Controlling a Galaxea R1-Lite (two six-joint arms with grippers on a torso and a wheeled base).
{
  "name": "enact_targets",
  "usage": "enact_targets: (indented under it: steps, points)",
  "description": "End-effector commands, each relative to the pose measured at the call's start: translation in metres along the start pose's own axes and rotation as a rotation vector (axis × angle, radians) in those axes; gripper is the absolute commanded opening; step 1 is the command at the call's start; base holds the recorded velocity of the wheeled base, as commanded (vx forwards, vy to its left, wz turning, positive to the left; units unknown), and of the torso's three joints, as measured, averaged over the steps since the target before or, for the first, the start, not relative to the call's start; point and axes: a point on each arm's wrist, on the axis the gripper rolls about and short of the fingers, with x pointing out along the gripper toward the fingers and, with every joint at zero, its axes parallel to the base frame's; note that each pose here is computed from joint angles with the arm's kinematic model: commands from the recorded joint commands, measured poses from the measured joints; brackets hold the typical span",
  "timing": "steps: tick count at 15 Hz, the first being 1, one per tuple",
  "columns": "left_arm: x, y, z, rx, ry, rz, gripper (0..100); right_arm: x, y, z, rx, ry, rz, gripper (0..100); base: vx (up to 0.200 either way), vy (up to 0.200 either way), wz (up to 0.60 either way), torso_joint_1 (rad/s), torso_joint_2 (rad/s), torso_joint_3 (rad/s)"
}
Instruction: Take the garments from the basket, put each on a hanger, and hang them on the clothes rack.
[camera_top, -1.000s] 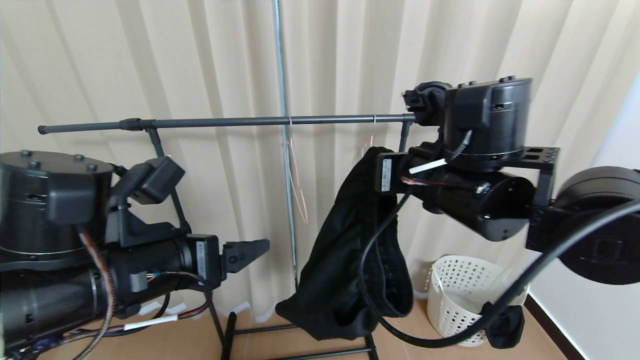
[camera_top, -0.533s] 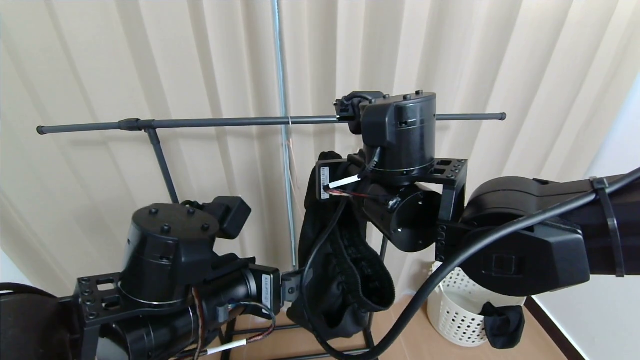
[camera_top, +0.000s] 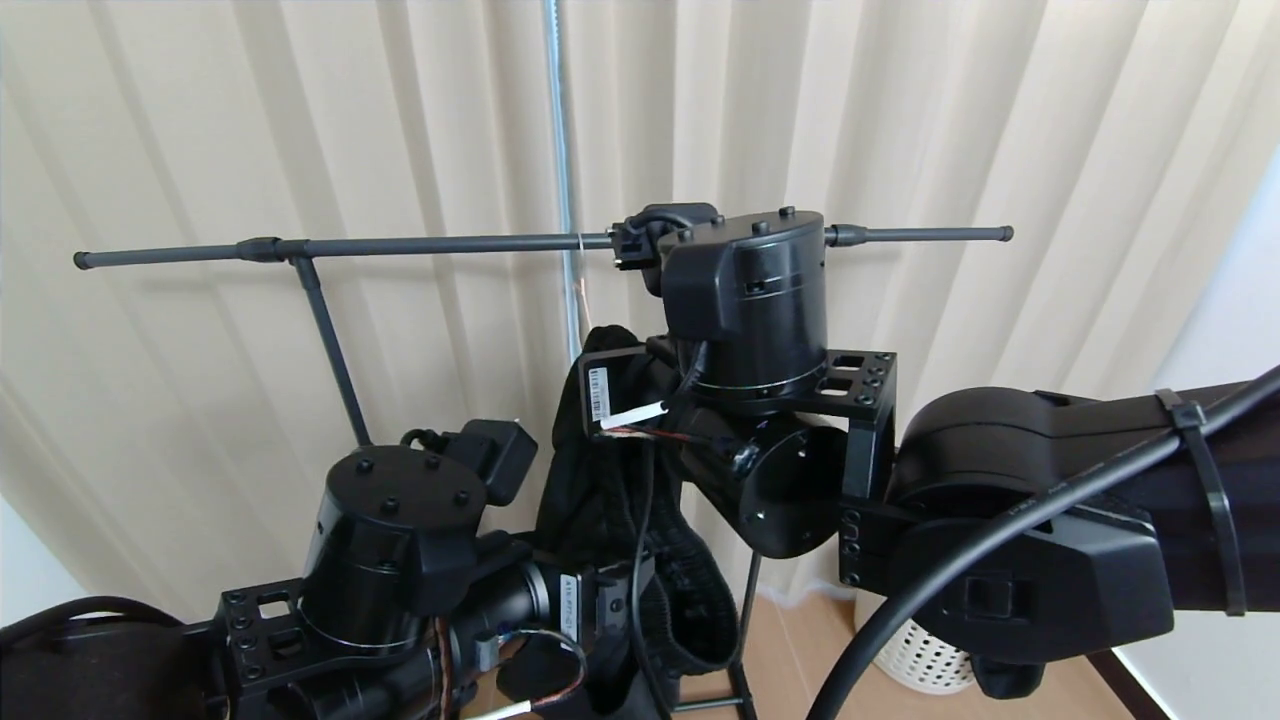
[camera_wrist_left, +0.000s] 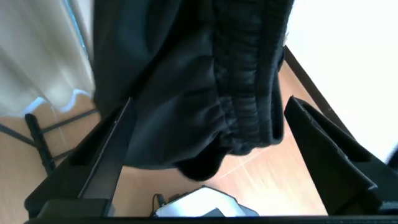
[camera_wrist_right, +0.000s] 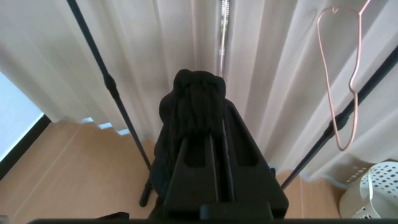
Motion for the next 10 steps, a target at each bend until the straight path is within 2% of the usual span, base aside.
enact_targets:
  steps: [1,4,6,8,10]
  points:
    - [0.002,-0.001,0.001,0.0,-0.002,0.001,100,-0.005,0.007,-0.001,-0.004,-0.002,0.005,0,0.0,0.0,0.0,0.0,0.0,0.0]
    - [0.021,0.001,-0.006,0.01,-0.003,0.125,100,-0.004,0.01,-0.006,-0.008,-0.013,-0.062,0,0.0,0.0,0.0,0.0,0.0,0.0]
    - [0.037,0.002,-0.018,0.041,0.018,0.211,100,-0.005,0.01,-0.005,-0.007,-0.018,-0.067,0,0.0,0.0,0.0,0.0,0.0,0.0]
    - [0.042,0.002,-0.021,0.045,0.015,0.213,100,-0.01,0.018,-0.003,-0.004,-0.029,-0.051,0,0.0,0.0,0.0,0.0,0.0,0.0]
    - [0.042,0.003,-0.021,0.045,0.014,0.215,100,-0.01,0.018,-0.002,-0.002,-0.037,-0.076,0,0.0,0.0,0.0,0.0,0.0,0.0]
